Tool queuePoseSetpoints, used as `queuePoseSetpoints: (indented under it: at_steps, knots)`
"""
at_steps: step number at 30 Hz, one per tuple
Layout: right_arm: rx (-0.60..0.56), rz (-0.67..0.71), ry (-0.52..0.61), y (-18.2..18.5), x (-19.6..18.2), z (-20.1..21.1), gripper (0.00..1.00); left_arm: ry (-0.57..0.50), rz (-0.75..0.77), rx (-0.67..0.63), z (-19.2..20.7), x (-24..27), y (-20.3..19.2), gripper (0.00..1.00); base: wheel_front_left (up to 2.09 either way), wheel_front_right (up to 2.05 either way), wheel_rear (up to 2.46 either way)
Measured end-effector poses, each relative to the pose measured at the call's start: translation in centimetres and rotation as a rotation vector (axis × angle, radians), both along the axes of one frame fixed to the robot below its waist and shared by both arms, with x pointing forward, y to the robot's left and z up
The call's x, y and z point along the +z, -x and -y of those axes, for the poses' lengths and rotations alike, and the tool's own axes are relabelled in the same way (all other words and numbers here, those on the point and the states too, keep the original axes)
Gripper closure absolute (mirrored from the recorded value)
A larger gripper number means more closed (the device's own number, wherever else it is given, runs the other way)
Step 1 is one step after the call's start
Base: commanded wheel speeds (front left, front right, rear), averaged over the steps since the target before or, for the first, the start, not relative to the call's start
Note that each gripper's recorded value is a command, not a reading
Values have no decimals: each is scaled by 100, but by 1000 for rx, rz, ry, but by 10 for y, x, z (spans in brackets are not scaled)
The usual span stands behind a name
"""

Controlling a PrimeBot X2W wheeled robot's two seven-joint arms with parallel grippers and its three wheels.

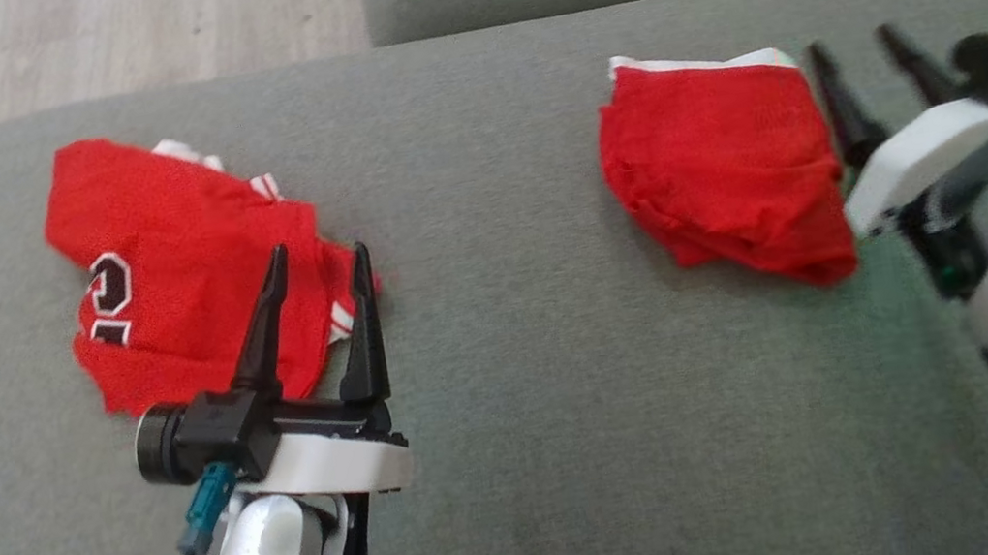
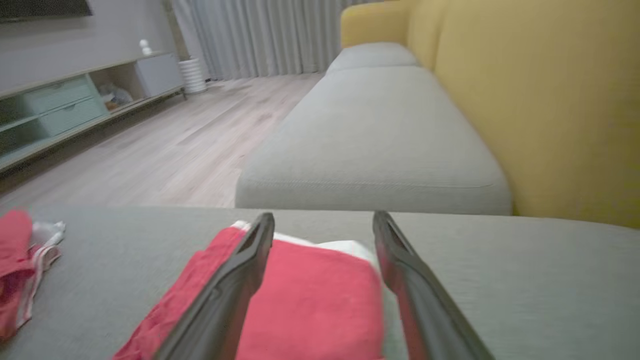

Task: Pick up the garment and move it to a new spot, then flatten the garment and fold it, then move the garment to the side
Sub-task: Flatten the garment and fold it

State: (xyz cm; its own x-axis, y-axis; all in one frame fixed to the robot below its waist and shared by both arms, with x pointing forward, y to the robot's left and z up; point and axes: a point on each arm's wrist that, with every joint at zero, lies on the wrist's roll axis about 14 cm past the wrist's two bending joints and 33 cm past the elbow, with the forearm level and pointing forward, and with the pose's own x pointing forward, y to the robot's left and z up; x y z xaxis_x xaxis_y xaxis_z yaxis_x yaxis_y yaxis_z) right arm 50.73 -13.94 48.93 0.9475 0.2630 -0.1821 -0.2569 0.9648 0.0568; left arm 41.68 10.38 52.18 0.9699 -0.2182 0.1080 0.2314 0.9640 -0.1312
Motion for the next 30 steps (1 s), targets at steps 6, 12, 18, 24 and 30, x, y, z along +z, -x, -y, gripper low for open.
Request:
queuePoseSetpoints:
  at_steps: [6,12,18,24,30]
  knots:
    - [-133,129,-17,18,26,60,0,10,34,-45,17,12,-2,0,0,0,0]
    - [-236,147,-37,62,8,84,0,15,12,-75,29,4,5,0,0,0,0]
    - [-271,122,-55,89,-10,73,0,16,-17,-81,31,-6,7,0,0,0,0]
    - [-220,114,-21,71,-3,54,100,16,-52,-75,25,-20,3,0,0,0,0]
    - [-175,57,-1,30,-11,34,100,5,-72,-58,15,-30,-10,0,0,0,0]
